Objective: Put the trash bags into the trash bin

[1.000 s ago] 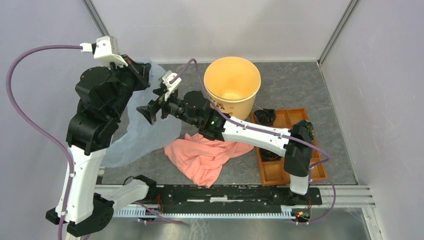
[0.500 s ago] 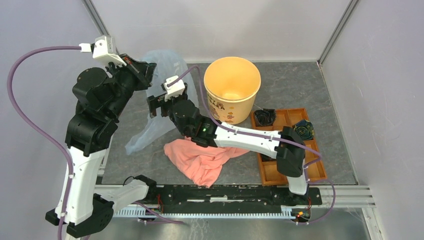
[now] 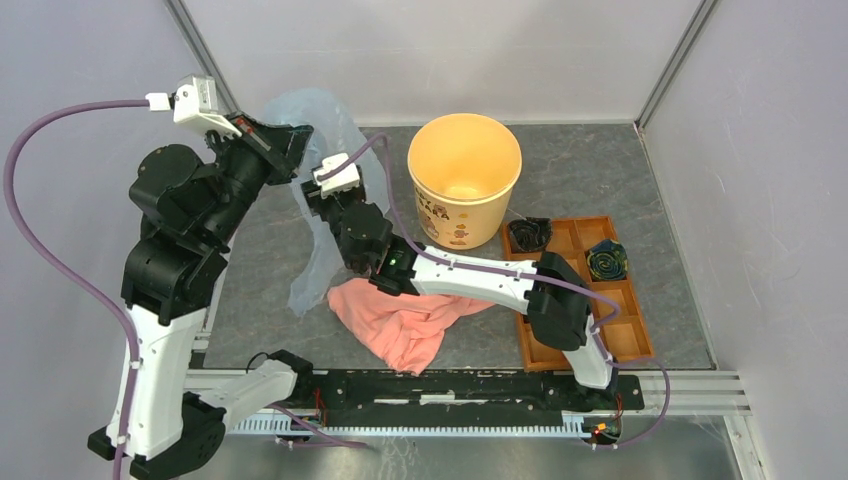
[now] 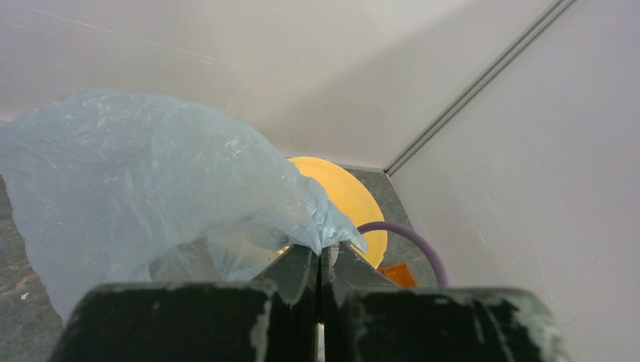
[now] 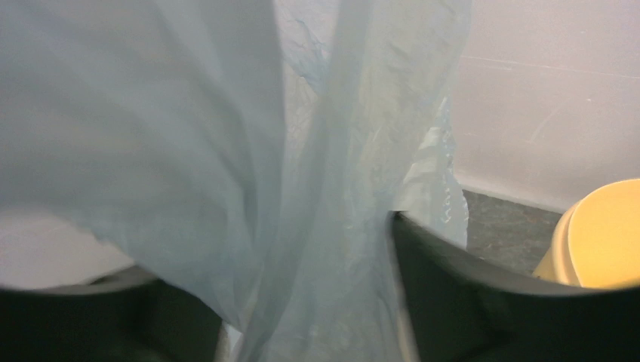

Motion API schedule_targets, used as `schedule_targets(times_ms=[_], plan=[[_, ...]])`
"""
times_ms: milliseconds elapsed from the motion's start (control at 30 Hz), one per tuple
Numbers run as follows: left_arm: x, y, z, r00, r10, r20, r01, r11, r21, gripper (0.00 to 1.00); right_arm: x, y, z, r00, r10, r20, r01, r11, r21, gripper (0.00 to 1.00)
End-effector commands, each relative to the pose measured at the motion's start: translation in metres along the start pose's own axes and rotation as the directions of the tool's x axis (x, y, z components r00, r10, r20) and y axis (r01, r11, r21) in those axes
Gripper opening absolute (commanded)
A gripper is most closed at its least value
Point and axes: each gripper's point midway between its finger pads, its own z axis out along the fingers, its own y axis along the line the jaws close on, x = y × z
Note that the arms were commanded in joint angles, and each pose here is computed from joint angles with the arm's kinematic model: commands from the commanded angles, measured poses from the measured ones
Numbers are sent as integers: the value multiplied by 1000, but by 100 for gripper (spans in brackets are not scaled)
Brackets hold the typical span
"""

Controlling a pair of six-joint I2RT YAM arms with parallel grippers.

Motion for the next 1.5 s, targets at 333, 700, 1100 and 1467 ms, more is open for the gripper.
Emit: schedule_targets(times_ms=[333,700,1100,1467], plan=[[-38,-21,-54,990,31,135,-47,993,113,2,-144,-38,-13,970,195,147,-142,940,-309,0],[-10,-116,-50,996,-54,-76,89,793,603,2,-195,-134,-29,974,225,17,-197,883,-426,0],[-12,-121,-26,995,-87,-57,104,771,628,96,-141,-249,-59,958,164,-234,-248,882,-399,0],[34,-12,64,996,-14,-92,22,996,82,100,-98,-287,-67,913,154,-377,-325,833,-447,0]])
